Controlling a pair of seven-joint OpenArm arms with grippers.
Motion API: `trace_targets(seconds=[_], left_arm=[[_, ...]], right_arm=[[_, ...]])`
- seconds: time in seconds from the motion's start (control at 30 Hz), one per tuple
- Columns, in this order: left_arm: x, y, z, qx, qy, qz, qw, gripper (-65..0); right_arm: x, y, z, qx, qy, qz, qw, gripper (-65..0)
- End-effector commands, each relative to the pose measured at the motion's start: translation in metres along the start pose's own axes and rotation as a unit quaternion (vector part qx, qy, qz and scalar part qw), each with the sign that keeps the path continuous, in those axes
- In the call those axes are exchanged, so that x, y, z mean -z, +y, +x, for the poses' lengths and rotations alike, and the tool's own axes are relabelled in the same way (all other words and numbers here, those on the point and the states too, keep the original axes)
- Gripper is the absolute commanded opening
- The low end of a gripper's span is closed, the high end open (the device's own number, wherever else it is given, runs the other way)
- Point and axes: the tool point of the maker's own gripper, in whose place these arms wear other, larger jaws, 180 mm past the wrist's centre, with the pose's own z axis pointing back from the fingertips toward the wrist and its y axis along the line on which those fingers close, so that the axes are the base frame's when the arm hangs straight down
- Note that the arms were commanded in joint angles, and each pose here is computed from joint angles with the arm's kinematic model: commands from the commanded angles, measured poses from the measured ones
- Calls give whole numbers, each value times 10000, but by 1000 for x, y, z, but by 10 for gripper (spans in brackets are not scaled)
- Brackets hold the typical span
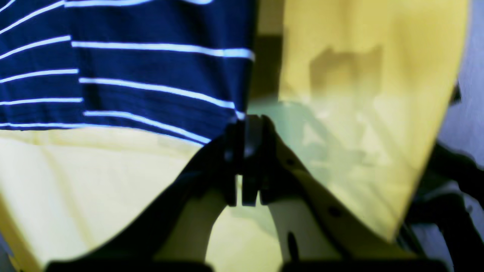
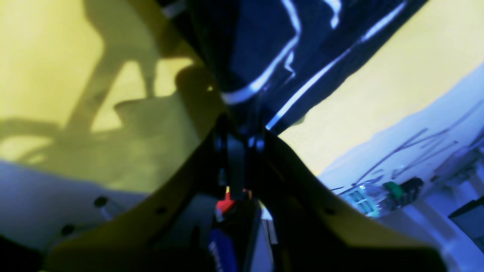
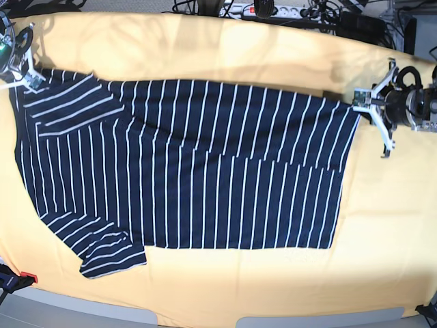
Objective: Fold the T-shirt properly
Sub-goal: 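Pull the shirt edges outward with both grippers to straighten it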
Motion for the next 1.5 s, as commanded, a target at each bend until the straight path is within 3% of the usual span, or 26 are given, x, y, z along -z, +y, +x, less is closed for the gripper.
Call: trace_targets(seconds=[0.0, 0.37, 0.57, 0.73, 0.8, 0.9, 0.97, 1.27, 1.47], left_arm=[[-11, 1, -8, 73, 188, 21, 9998, -650], [-13, -53, -3, 180, 209, -753, 9968, -650], [-15, -79, -8, 230, 423, -1150, 9922, -650], [-15, -82, -7, 170, 377, -1186, 9921, -650], [-15, -81, -8, 170, 412, -1184, 9920, -555], [-17, -81, -11, 281, 615, -1172, 9908, -380], [-19, -82, -10, 402, 781, -1173, 9892, -355], [-29, -89, 18, 772, 723, -1212, 9870, -355], [-30, -89, 18, 784, 732, -1211, 9868, -355]], right_arm=[[-5, -8, -8, -129, 198, -113, 9997, -650], [-3, 29, -57, -694, 1030, 338, 9917, -650], [-3, 44, -69, -822, 1170, 520, 9884, -650], [-3, 45, -69, -816, 1166, 530, 9884, -650], [-4, 44, -72, -827, 1256, 527, 9872, -634], [-6, 43, -79, -828, 1440, 519, 9847, -472], [-8, 43, -81, -838, 1513, 510, 9836, -427], [-42, 53, -29, -990, 751, 418, 9914, -423], [-74, 52, -23, -1157, 470, 206, 9920, -423]])
